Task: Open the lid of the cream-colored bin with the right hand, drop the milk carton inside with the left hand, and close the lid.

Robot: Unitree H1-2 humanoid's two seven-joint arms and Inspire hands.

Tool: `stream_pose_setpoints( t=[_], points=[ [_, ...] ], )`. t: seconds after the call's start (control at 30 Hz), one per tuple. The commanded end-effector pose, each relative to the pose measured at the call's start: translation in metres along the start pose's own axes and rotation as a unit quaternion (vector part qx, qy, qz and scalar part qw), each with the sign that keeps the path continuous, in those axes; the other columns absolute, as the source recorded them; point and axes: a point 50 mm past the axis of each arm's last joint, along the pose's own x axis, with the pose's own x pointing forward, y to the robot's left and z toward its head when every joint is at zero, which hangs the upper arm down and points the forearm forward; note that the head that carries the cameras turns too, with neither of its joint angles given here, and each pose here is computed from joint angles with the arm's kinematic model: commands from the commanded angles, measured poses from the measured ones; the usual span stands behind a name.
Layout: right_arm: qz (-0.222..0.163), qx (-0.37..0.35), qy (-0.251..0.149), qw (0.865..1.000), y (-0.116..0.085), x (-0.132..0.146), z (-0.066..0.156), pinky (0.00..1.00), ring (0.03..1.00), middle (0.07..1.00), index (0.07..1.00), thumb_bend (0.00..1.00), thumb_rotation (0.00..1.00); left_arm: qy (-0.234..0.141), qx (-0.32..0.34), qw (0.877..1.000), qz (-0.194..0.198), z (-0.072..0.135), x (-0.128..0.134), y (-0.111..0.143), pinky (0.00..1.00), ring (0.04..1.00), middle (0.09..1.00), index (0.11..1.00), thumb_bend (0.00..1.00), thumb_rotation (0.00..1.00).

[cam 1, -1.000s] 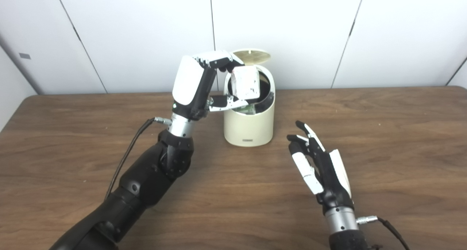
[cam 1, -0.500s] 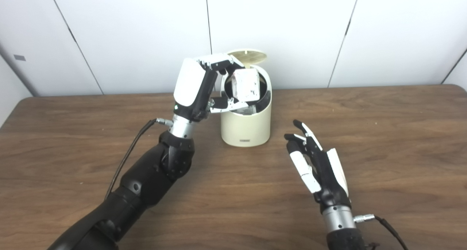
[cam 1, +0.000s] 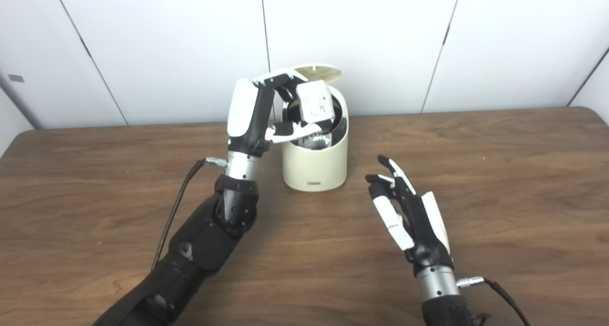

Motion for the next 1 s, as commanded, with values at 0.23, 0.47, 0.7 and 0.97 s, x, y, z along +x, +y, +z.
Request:
stream_pose_setpoints(
  t=[0.23, 0.47, 0.7, 0.97],
  points=[
    [-0.008, 0.014, -0.031, 0.999, -0.0029, 0.0053, 0.0142, 0.8, 0.77, 0.75, 0.925, 0.52, 1.0, -0.006, -0.022, 1.0, 0.018, 0.0075, 0.0175, 0.0105, 0.34, 0.41, 0.524, 0.522, 0.47, 0.0],
    [-0.007, 0.009, -0.032, 0.999, -0.0051, 0.0043, 0.0142, 0.83, 0.774, 0.74, 0.922, 0.51, 1.0, -0.014, -0.017, 1.0, 0.008, 0.0103, 0.0167, 0.0116, 0.31, 0.423, 0.529, 0.521, 0.47, 0.0],
    [-0.006, 0.005, -0.028, 1.0, -0.0065, 0.003, 0.0136, 0.82, 0.773, 0.739, 0.922, 0.49, 1.0, -0.017, -0.005, 1.0, -0.001, 0.0095, 0.0151, 0.0133, 0.4, 0.404, 0.518, 0.517, 0.5, 0.0],
    [-0.005, 0.005, -0.027, 1.0, -0.0071, 0.0024, 0.0133, 0.84, 0.775, 0.734, 0.915, 0.48, 1.0, -0.015, 0.003, 1.0, -0.011, 0.0086, 0.0131, 0.0155, 0.42, 0.474, 0.567, 0.556, 0.9, 0.01]
  ],
)
